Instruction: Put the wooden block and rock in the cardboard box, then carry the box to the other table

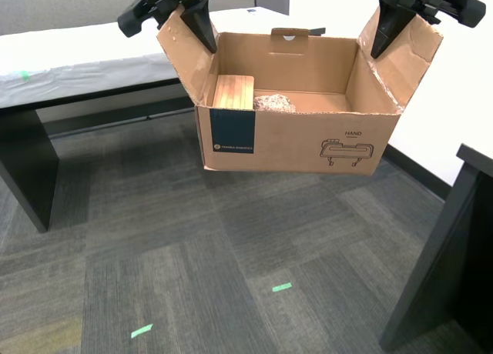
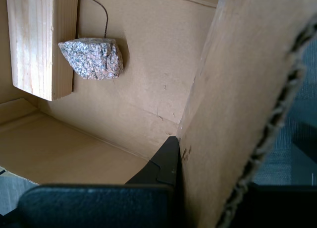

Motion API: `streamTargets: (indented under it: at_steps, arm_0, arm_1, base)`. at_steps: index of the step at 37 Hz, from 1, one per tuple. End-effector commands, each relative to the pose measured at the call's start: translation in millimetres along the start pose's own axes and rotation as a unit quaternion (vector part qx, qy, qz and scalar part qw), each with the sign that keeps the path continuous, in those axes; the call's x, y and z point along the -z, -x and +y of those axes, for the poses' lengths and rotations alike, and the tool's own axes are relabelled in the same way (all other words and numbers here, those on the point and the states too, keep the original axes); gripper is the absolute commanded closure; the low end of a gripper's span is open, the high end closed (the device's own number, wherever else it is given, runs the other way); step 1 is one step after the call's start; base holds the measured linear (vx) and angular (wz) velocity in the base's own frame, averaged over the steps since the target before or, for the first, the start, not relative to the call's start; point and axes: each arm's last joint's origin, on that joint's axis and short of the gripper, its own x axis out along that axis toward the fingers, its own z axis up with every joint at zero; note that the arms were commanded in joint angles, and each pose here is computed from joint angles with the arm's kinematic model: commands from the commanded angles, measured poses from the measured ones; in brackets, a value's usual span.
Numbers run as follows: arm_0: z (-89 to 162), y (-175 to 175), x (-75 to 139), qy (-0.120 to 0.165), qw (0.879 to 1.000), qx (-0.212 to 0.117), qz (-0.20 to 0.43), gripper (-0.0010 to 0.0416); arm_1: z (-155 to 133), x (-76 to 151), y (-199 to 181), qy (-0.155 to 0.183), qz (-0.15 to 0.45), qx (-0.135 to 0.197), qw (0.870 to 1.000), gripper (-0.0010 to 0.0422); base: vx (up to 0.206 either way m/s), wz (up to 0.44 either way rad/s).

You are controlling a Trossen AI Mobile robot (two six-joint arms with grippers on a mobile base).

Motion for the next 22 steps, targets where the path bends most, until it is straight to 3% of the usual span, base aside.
streamTargets:
  at_steps: [1,22]
  arm_0:
    - [1.4,0.3,-0.8,0.008,1.000,-0.011,-0.003,0.0407]
    - [1.4,0.3,-0.8,0.018,1.000,-0.011,-0.003,0.0407]
  arm_1:
    - [-2.6,-1.0,0.8,-0.006,-0.003,0.014,1.000,0.0413]
    - [1.7,6.6,-6.8,0.021,0.012,0.007,1.000,0.0413]
  base:
    - [0.120,0.046]
    - [0.117,0.108]
